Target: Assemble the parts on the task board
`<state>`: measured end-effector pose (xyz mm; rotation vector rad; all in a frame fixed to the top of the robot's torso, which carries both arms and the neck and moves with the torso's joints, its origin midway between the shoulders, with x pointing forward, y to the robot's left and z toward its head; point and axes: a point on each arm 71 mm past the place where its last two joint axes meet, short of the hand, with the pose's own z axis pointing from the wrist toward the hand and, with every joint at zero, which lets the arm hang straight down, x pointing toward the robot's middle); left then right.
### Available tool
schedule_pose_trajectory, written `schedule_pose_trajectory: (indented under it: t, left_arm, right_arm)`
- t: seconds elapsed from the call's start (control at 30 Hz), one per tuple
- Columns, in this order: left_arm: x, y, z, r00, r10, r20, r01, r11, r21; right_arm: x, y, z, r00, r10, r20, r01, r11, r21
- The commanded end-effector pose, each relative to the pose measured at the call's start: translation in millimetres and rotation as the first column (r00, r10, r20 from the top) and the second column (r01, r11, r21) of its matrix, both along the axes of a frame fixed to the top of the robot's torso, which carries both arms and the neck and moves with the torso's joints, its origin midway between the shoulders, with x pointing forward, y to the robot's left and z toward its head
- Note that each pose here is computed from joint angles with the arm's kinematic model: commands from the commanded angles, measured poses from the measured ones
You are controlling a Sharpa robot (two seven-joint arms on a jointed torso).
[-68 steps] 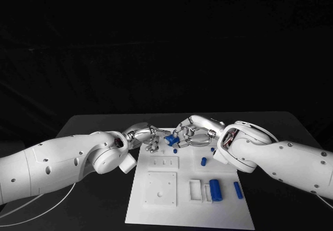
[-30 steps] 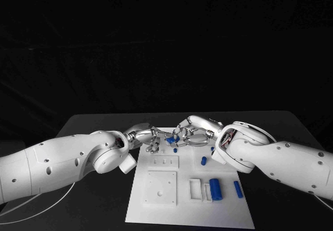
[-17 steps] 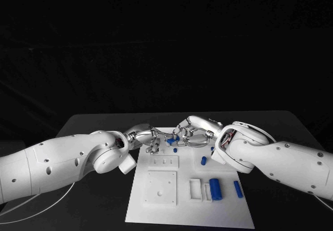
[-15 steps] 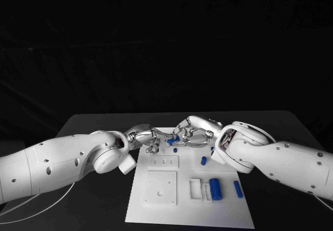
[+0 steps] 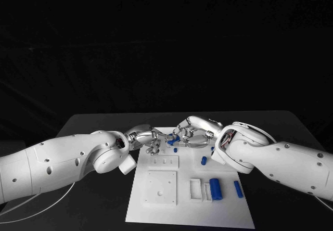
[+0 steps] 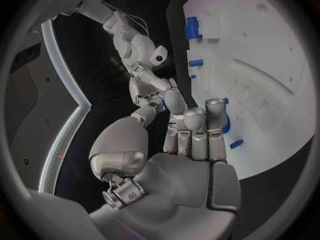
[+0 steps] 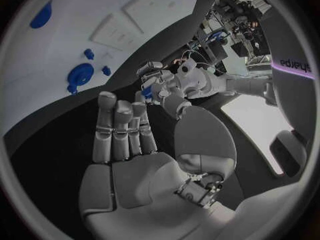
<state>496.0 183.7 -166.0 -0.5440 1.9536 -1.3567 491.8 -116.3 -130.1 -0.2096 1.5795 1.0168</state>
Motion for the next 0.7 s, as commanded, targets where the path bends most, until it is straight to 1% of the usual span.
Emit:
schedule_pose_trajectory:
  t: [0.03, 0.4, 0.7]
  left_arm:
    - [-0.3, -1.1, 0.0, 1.0, -0.005, -0.011, 0.005, 1.0, -0.004]
    - [0.1, -0.2, -0.5, 1.0, 0.005, -0.018, -0.005, 1.0, -0.002]
    - [0.0, -0.1, -1.0, 1.0, 0.002, -0.023, -0.002, 1.0, 0.004]
  right_arm:
    - [-1.3, 1.6, 0.3, 1.0, 0.015, 0.014, -0.015, 1.0, -0.003]
    - [-1.4, 2.5, 0.5, 1.0, 0.018, 0.016, -0.017, 1.0, -0.002]
    - [-1.6, 3.1, 0.1, 1.0, 0.022, 0.012, -0.022, 1.0, -0.005]
